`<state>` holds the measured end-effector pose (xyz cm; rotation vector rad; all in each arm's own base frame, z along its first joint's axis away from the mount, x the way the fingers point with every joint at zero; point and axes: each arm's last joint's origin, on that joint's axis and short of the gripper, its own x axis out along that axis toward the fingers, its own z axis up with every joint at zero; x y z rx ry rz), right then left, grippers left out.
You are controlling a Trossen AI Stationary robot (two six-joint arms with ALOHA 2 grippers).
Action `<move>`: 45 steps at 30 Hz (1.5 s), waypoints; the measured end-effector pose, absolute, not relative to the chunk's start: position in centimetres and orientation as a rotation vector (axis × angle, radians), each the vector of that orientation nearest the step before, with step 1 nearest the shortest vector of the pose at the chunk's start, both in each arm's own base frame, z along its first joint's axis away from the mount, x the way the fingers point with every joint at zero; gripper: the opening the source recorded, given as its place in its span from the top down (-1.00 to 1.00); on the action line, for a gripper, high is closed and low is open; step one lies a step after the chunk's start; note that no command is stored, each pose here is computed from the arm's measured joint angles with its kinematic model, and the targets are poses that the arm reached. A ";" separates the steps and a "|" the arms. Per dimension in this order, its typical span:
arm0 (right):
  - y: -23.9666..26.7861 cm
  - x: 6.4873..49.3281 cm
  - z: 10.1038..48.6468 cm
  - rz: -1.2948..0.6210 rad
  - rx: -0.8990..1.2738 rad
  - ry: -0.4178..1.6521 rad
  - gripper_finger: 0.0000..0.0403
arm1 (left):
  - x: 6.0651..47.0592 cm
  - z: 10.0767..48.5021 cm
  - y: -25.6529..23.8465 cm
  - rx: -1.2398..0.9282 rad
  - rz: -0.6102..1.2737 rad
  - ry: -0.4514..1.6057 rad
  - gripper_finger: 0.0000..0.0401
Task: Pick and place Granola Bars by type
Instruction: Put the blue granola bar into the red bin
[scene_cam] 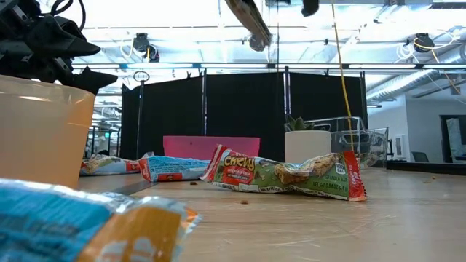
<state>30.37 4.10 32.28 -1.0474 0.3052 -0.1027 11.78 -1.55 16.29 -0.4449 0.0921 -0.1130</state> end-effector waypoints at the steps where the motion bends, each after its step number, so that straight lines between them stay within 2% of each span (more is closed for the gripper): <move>1: 4.0 30.4 32.8 -0.126 -1.021 0.294 1.00 | 11.8 16.3 -1.6 -0.445 -0.113 0.092 -0.28; 10: 2.0 30.8 35.3 -0.281 -0.801 0.178 1.00 | 11.8 16.3 -1.6 -0.445 -0.113 0.092 -0.28; 16: -1.1 31.8 35.6 -0.349 -0.733 0.256 1.00 | 11.8 16.3 -1.6 -0.445 -0.113 0.092 -0.28; 20: -3.2 32.6 35.7 -0.317 -0.655 0.305 1.00 | 11.8 16.3 -1.6 -0.445 -0.113 0.092 -0.28; 32: -7.5 36.3 30.7 -0.208 -0.457 0.490 1.00 | 11.8 16.3 -1.6 -0.445 -0.113 0.092 -0.28; 45: -10.1 39.0 24.4 -0.154 -0.388 0.621 1.00 | 11.8 16.3 -1.6 -0.445 -0.113 0.091 -0.28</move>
